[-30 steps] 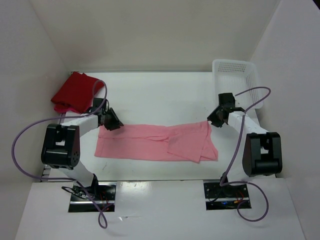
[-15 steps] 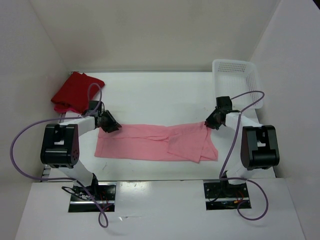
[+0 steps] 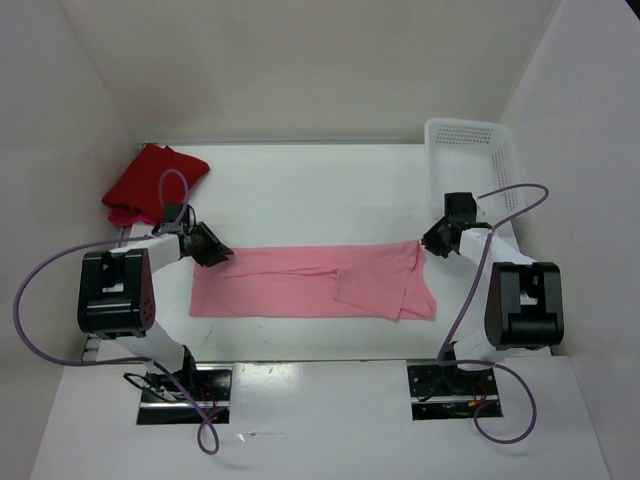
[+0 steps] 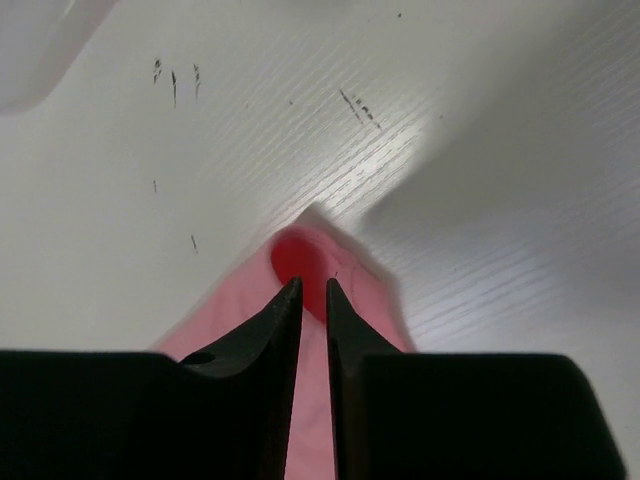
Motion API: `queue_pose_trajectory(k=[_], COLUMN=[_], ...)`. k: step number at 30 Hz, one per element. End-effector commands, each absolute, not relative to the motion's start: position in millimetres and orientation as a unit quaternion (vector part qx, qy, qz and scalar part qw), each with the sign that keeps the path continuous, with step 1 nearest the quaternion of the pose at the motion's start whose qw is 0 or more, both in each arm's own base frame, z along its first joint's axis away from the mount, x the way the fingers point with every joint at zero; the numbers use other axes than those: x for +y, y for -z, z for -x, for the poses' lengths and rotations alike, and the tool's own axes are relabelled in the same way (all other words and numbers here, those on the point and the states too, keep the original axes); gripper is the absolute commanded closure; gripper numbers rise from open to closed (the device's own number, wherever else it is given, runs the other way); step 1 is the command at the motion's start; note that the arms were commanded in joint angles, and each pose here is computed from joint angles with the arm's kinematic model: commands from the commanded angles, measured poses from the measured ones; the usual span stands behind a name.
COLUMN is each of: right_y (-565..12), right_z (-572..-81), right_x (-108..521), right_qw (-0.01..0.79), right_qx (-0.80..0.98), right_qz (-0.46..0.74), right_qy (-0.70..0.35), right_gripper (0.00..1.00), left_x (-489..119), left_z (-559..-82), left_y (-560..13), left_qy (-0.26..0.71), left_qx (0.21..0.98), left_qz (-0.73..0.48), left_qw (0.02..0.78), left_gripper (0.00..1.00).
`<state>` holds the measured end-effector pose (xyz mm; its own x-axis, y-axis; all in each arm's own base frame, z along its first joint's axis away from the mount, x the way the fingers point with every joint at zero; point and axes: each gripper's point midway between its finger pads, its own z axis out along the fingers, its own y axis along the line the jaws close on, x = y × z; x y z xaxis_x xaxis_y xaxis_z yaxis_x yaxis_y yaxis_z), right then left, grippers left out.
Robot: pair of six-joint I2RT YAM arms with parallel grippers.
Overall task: Fold and stack the t-shirts
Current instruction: Fold the other side of the tshirt into a rectangle, then rotate the tshirt 90 degrees
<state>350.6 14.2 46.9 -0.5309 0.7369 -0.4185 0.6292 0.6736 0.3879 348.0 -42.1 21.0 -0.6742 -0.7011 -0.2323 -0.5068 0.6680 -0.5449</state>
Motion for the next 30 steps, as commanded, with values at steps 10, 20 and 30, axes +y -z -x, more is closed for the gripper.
queue_pose_trajectory(k=[10,20,30], right_y=[-120,-53,-23], right_z=[-353,-296,-349], right_x=[43,203,209], right_qw=[0.345,0.221,0.224], right_qx=[0.853,0.917,0.923], right_qz=[-0.366,-0.261,-0.265], right_qy=[-0.137,-0.206,-0.169], right_gripper=[0.73,1.0,1.0], left_x=[-38,-85,-102], left_z=[-347,-345,-340], left_y=[-79,-115,-169], left_qy=[0.218,0.238,0.294], left_qx=[0.879,0.889,0.868], left_qz=[0.311,0.224,0.196], left_qw=[0.289,0.32,0.348], left_gripper=[0.64,0.67,0.67])
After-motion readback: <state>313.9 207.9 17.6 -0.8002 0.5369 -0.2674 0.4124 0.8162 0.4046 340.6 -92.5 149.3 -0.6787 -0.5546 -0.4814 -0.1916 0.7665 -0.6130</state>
